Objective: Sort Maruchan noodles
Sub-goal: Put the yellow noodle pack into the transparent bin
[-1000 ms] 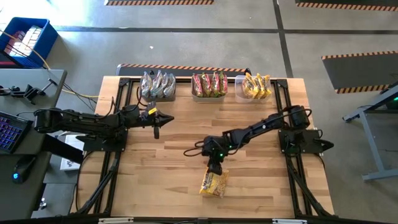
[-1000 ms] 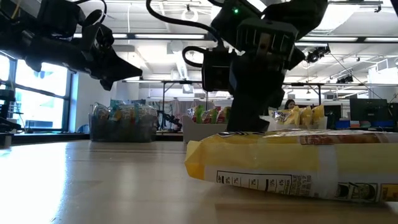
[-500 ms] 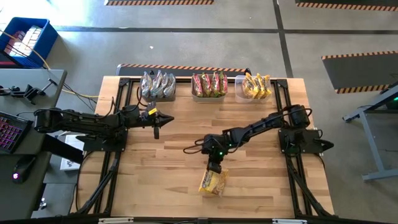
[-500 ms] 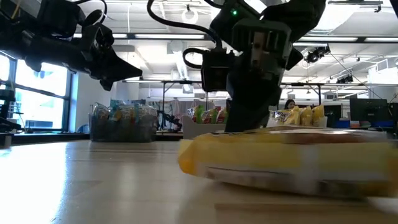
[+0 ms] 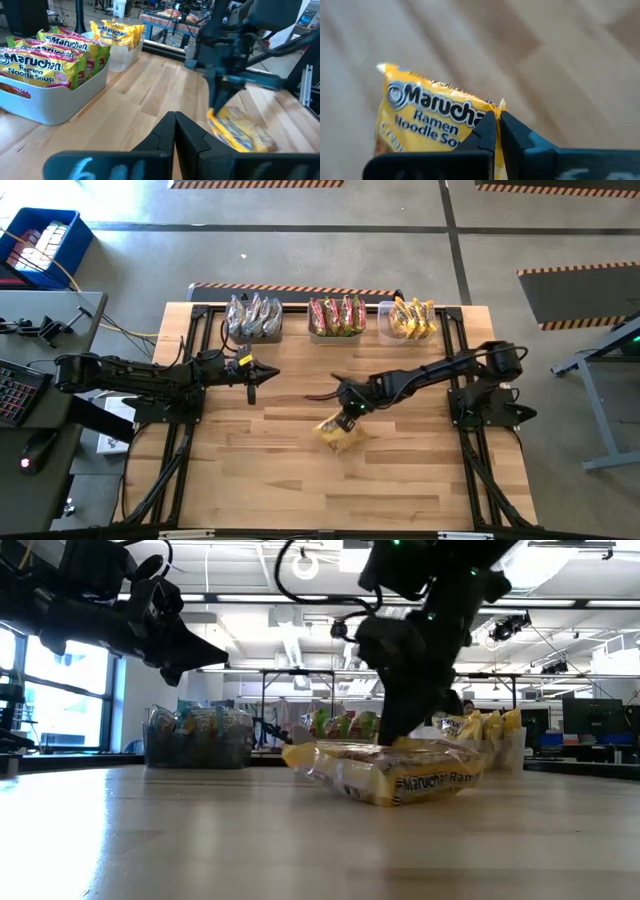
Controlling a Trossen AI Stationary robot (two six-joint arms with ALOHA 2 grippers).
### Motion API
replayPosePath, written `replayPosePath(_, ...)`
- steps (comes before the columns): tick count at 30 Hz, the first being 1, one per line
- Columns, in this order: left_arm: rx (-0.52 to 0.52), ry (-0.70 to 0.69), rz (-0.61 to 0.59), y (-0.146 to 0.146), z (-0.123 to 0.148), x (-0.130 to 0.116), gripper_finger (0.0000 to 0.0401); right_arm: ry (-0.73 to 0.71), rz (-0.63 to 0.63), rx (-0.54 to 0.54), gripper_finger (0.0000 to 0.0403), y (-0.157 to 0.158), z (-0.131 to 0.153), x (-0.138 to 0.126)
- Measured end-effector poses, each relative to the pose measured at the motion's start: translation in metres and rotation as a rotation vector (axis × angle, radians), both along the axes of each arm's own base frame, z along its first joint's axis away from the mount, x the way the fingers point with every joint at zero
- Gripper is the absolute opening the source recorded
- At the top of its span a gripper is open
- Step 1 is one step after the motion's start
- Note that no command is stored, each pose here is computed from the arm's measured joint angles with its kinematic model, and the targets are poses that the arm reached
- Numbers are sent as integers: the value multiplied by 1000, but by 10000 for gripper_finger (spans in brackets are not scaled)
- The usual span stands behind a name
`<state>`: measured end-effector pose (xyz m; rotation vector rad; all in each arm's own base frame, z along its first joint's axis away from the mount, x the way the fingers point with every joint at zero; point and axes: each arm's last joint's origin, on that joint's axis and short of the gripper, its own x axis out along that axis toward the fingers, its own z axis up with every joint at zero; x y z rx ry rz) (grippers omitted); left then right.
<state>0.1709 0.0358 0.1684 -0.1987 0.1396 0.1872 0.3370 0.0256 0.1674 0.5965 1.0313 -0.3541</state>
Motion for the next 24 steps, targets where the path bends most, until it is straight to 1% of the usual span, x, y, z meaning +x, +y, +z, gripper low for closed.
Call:
replayPosePath(5,-2,1,2,0,0,0,0,17,-283,20,0,6,-17,-19)
replayPosePath(8,-13,4,5,0,0,0,0,-25,-425,51,0,19,-28,-28)
replayPosePath(11,-38,7,9,0,-1,0,0,-65,-526,100,0,34,-36,-36)
replayPosePath(13,-43,18,8,0,-3,1,0,-97,-572,140,0,44,-39,-39)
replayPosePath(15,-46,34,4,0,-6,2,1,-135,-596,175,0,53,-38,-39)
replayPosePath(17,-51,60,2,-1,-10,4,4,-167,-588,177,0,59,-37,-39)
replayPosePath(20,-51,81,15,0,-15,7,17,-159,-543,165,0,62,-37,-39)
replayPosePath(24,-91,97,23,1,-20,15,42,-150,-456,115,0,59,-37,-38)
